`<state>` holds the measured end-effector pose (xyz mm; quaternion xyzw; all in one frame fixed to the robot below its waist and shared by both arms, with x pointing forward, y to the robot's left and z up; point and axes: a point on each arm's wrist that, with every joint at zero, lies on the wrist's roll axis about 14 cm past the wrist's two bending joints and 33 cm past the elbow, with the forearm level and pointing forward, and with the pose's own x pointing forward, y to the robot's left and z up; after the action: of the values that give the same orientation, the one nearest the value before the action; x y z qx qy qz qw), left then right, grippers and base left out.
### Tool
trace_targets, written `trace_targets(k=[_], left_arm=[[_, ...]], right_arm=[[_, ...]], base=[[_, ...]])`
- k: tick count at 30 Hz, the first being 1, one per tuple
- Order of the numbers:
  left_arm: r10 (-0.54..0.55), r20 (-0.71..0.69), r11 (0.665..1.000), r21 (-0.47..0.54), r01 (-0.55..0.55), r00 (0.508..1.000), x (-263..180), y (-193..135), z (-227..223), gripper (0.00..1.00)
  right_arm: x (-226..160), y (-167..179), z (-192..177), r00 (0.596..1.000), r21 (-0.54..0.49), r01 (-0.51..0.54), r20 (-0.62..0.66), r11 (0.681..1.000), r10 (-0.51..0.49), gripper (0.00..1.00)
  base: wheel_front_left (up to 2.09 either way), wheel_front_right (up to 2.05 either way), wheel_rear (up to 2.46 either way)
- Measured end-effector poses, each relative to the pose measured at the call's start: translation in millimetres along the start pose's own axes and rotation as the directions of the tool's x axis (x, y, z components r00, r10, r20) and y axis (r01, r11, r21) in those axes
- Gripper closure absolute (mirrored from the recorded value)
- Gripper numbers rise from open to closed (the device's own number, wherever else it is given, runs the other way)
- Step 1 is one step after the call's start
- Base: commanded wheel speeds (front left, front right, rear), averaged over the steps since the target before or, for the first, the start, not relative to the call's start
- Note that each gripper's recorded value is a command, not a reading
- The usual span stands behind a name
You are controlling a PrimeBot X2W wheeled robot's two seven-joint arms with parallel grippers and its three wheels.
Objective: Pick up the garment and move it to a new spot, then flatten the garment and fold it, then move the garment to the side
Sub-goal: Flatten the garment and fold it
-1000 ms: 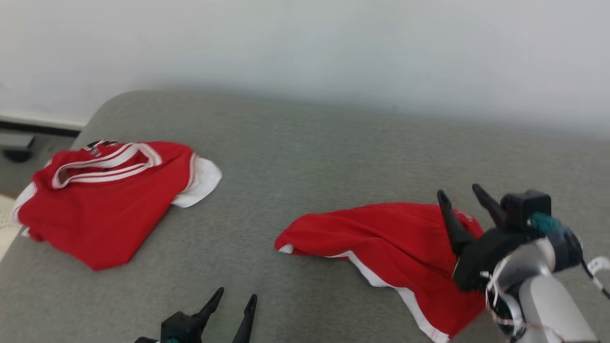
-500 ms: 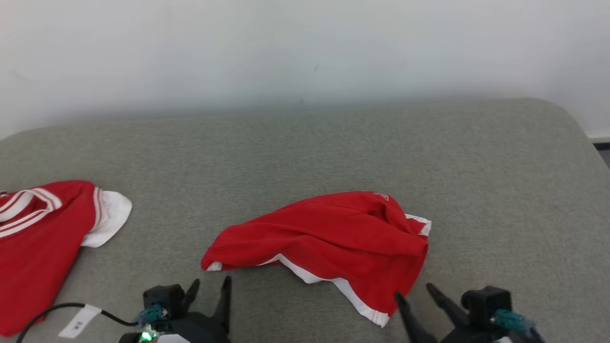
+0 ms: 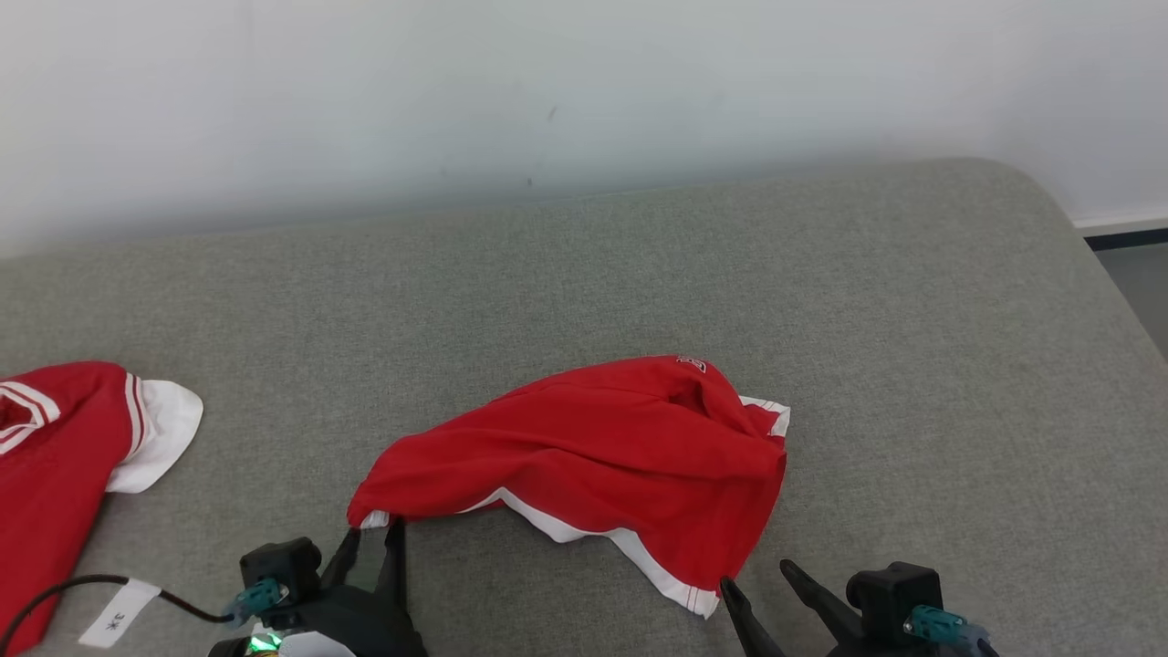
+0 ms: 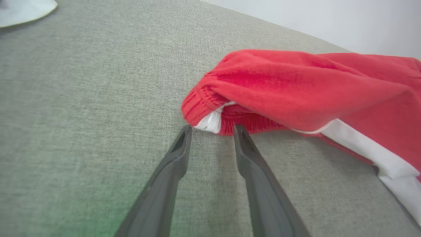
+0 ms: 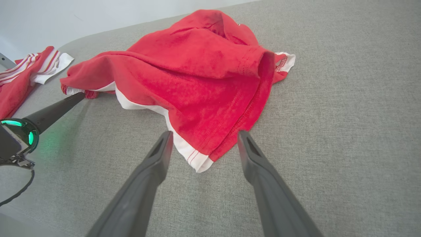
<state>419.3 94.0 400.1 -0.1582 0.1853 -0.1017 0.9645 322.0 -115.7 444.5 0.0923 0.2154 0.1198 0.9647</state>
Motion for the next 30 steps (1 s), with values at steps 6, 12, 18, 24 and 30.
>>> trace_targets(k=[6,12,18,24,30], left_arm=[[0.021,0.03,1.0,-0.013,-0.02,0.999,-5,7,6,0.25],[0.008,0.04,1.0,-0.021,-0.007,0.999,-8,5,7,0.81],[0.008,0.026,0.999,-0.035,-0.007,1.0,-7,3,1,0.66],[0.015,0.026,0.998,-0.058,-0.014,1.0,-4,5,1,0.7],[0.026,0.037,0.997,-0.074,-0.024,0.999,-2,8,6,0.68]], right_arm=[[0,7,0,1.0,-0.009,-0.022,-0.001,1.0,0.022,0.0],[0,16,-1,0.999,-0.012,-0.046,-0.007,0.999,0.046,0.0],[0,19,-5,0.998,-0.01,-0.055,-0.021,0.998,0.055,0.0],[1,19,-6,0.998,-0.009,-0.056,-0.029,0.998,0.056,0.0],[2,23,-11,0.997,-0.002,-0.068,-0.046,0.998,0.068,0.0]], base=[[0.0,0.0,0.0],[0.0,0.0,0.0],[0.0,0.0,0.0],[0.0,0.0,0.0],[0.0,0.0,0.0]])
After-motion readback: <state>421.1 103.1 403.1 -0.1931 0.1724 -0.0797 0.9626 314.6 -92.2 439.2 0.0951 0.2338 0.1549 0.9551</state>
